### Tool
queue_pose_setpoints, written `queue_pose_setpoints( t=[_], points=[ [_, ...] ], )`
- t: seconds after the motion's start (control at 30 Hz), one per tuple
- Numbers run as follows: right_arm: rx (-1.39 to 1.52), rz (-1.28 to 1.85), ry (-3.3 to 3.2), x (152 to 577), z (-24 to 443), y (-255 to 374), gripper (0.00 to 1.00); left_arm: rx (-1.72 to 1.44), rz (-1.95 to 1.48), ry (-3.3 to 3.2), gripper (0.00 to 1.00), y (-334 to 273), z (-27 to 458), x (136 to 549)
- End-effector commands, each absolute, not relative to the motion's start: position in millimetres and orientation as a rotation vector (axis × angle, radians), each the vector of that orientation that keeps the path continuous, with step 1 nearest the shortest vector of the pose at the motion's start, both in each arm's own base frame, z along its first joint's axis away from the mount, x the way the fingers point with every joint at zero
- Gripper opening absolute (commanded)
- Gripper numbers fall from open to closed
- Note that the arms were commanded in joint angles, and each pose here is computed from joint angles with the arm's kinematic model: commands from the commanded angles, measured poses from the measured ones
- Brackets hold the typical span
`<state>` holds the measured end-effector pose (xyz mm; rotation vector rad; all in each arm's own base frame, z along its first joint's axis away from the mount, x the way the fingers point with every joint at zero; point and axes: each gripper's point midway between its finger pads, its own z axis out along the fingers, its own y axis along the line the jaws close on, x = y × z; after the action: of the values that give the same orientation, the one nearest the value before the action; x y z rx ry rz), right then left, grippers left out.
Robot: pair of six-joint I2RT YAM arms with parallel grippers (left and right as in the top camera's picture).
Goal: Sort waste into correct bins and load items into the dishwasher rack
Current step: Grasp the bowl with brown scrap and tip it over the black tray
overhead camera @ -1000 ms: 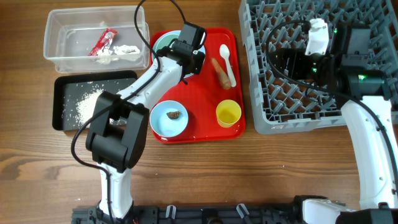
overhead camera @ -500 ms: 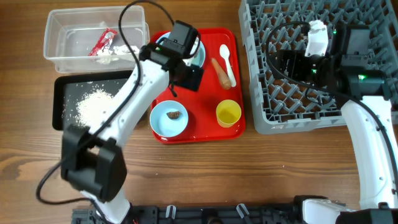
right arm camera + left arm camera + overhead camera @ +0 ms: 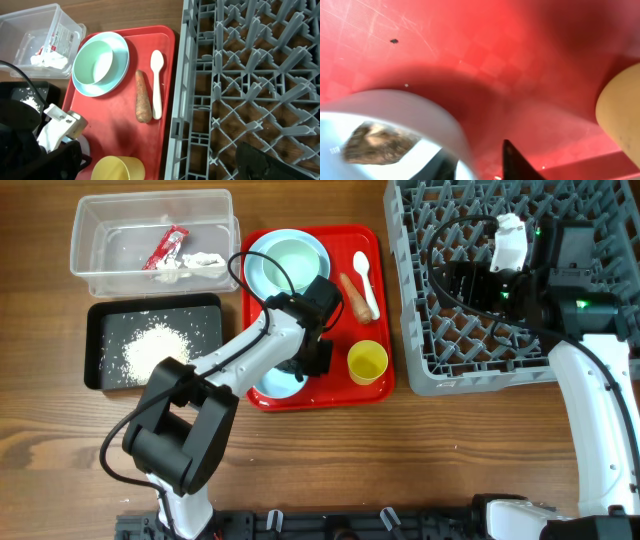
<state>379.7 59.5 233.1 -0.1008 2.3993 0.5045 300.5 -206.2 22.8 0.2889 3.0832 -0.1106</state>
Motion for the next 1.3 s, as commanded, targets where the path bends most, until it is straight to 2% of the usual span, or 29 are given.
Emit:
queue_pose_setpoints(
  t=[0.0,0.13,0.2,0.3,0.37,0.57,0.7,0.9,1.03,1.27],
  points=[
    [-0.094,0.505,2.393,382.5,237.4,60.2,0.99,0.207,-0.112,3.084,0.04,-206.2,22.3,302.7],
    [-0.094,0.505,2.393,382.5,237.4,60.2,0.99,0.197,-0.221,3.066,0.04,-219.4,65.3,312.3],
    [-0.094,0.505,2.393,382.5,237.4,60.2,1.0,0.142,-0.302,3.011,0.04,-216.2,106.8,328.1],
    [-0.095,0.504,2.392,382.6,237.4,60.2,1.0,-0.019,-0.435,2.914,0.04,-181.3,150.7,353.4],
    [-0.094,0.505,2.392,382.6,237.5,60.2,1.0,-0.106,-0.523,2.882,0.04,-145.0,163.3,366.2],
    [-0.093,0.506,2.393,382.5,237.4,60.3,1.0,-0.227,-0.98,2.743,0.04,-51.8,170.2,386.5],
    [-0.088,0.508,2.394,382.5,237.4,60.3,1.0,-0.24,-1.321,2.508,0.04,-12.8,171.7,383.1],
    [-0.071,0.536,2.39,382.7,238.9,62.7,1.0,-0.495,-1.674,2.064,0.04,51.7,186.3,380.5],
    [-0.072,0.535,2.39,382.7,238.8,62.6,1.0,-0.537,-1.826,1.853,0.04,65.3,213.1,383.1],
    [-0.076,0.532,2.387,383.2,239.2,62.5,1.0,-0.578,-1.854,1.856,0.04,66.1,213.3,384.9]
  ],
)
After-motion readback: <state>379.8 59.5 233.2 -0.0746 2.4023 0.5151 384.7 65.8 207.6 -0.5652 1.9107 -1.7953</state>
